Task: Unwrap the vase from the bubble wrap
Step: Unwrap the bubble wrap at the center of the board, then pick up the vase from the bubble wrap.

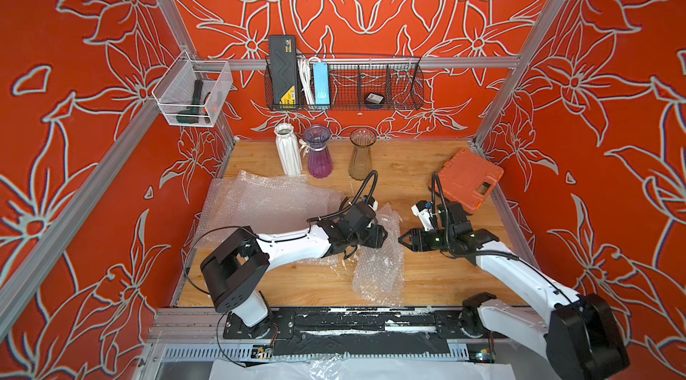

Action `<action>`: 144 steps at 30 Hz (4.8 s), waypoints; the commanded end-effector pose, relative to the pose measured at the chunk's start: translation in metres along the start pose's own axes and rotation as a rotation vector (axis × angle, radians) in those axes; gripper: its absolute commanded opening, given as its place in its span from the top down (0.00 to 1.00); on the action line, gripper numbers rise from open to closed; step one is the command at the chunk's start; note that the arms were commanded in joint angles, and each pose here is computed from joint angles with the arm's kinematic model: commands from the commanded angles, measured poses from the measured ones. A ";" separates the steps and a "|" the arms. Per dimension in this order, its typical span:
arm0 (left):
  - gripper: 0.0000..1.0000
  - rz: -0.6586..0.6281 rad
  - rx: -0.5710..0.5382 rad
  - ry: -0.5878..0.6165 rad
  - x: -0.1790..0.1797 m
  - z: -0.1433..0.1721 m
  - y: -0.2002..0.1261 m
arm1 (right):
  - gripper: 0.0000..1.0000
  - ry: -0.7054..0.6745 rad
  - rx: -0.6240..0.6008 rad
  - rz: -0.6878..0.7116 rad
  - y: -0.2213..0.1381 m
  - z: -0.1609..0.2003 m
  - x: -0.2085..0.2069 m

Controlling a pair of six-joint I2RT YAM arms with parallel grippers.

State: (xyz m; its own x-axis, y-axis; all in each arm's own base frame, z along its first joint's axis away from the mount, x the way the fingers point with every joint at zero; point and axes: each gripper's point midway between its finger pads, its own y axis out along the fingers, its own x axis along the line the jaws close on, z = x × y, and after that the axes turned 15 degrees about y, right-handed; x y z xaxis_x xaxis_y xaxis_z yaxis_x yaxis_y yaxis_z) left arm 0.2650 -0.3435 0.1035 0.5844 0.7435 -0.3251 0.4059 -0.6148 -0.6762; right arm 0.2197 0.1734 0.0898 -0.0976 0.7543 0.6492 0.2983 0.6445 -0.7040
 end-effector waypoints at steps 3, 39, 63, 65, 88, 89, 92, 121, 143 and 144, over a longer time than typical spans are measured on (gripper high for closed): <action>0.43 0.048 0.043 -0.002 -0.012 0.014 -0.006 | 0.44 -0.026 -0.020 -0.021 0.006 -0.009 0.009; 1.00 -0.156 0.064 0.103 0.026 0.037 -0.022 | 0.99 0.113 -0.234 0.190 0.000 -0.011 -0.048; 0.30 -0.049 -0.031 0.199 -0.054 -0.015 -0.090 | 0.24 -0.004 -0.252 0.227 -0.048 -0.010 -0.025; 0.30 0.022 -0.040 0.200 -0.076 -0.016 -0.091 | 0.21 -0.006 -0.258 0.225 -0.049 -0.010 -0.025; 0.16 0.002 -0.051 0.025 -0.002 -0.010 -0.071 | 0.02 -0.056 -0.127 0.078 -0.037 -0.008 0.012; 0.16 -0.004 -0.053 0.016 0.003 -0.008 -0.070 | 0.02 -0.062 -0.105 0.083 -0.035 -0.007 0.014; 0.15 -0.018 -0.057 -0.026 0.021 0.003 -0.070 | 0.02 -0.103 -0.066 0.103 -0.031 -0.006 0.024; 0.05 -0.061 -0.279 -0.003 0.051 0.017 -0.121 | 0.02 0.002 0.010 0.242 -0.006 -0.038 0.044; 0.05 -0.025 -0.285 -0.004 0.049 0.027 -0.115 | 0.02 -0.015 0.114 0.334 0.023 -0.031 0.029; 0.05 -0.024 -0.285 -0.007 0.050 0.028 -0.115 | 0.02 -0.014 0.119 0.325 0.027 -0.030 0.031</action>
State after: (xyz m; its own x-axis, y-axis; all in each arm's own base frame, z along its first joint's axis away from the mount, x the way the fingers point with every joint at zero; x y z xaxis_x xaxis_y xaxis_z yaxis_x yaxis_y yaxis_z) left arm 0.2279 -0.2273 0.1476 0.5678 0.7668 -0.2993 0.6021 -0.6348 -0.4843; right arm 0.2476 0.2003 0.0953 -0.0118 0.9273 0.3741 0.1927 0.3693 -0.9091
